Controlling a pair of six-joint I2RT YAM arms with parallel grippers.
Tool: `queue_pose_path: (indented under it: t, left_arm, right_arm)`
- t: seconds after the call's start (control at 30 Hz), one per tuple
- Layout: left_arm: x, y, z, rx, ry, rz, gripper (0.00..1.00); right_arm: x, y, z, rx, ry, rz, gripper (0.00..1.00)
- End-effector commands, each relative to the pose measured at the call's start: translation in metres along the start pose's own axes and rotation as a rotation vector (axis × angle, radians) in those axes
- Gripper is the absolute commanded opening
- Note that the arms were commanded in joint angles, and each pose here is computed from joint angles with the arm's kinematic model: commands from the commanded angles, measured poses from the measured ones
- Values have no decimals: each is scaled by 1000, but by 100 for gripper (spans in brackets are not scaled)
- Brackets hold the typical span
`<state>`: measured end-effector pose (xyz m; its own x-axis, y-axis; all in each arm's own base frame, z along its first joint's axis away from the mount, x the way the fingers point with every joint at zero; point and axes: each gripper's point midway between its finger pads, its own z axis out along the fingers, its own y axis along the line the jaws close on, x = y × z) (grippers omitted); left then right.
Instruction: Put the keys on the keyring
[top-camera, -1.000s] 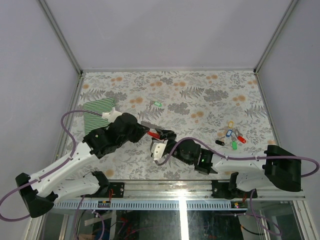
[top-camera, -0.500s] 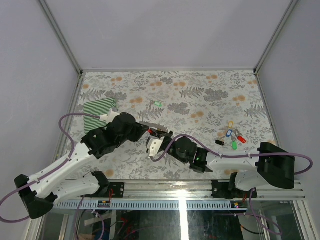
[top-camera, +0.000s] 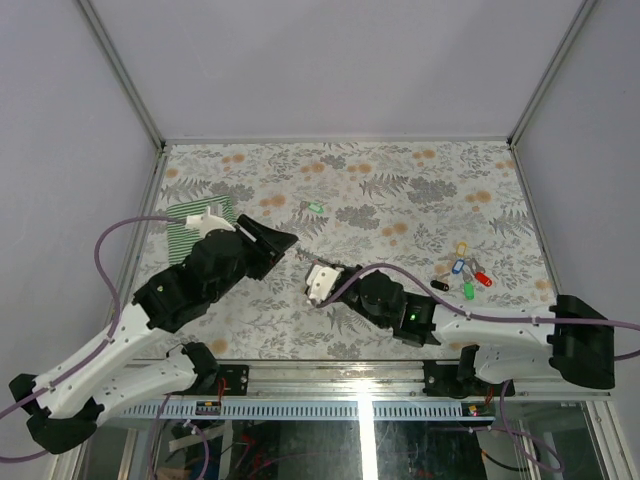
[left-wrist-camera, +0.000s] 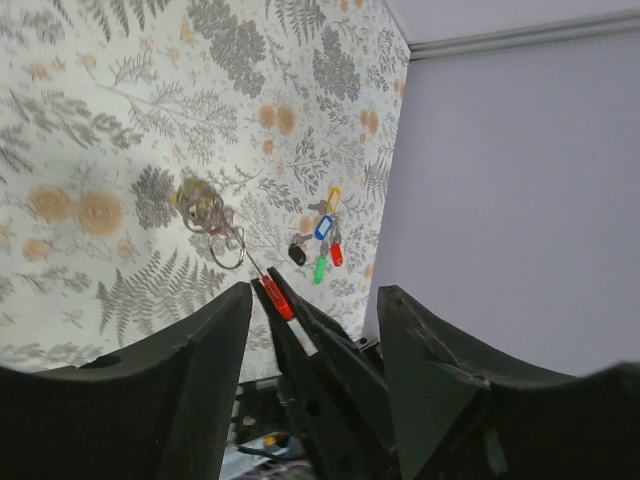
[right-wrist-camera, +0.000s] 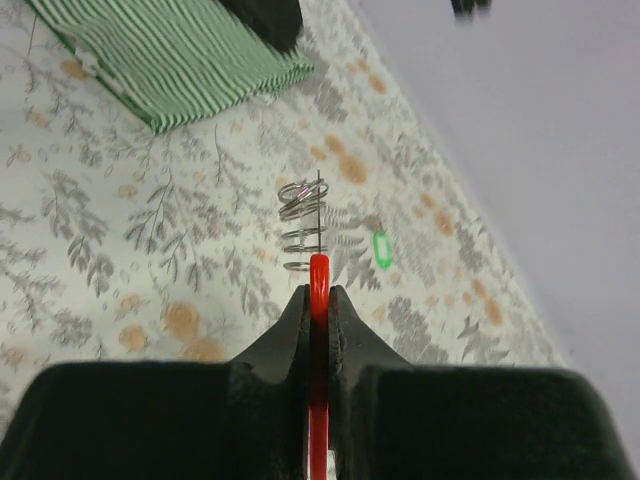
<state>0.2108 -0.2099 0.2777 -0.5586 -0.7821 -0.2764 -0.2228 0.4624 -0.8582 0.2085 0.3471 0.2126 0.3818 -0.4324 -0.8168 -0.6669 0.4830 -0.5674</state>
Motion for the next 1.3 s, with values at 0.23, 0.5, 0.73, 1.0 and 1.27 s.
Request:
queue_pose_path:
  t: [0.23,0.5,0.73,1.0,1.27]
  left_arm:
    - [-27,-46,-50,331,-114,581,60]
    - [-13,-61,-56,462,-79,830,60]
    - [-6,-72,-50,535,-85,948,61]
    - [5,-97,-75,737,-103,995,61]
    - [12,-108,-94,864,-113,1015,61]
  right_arm:
    - [-2,-65,-53,-43,179,502,0]
    - [-17,-78,-80,-163,197,673,0]
    - [-70,-88,-100,-217,38,762,0]
    - [-110,-104,-120,-220,-150,764,0]
    - [-155,-116,-144,-267,-339,751,0]
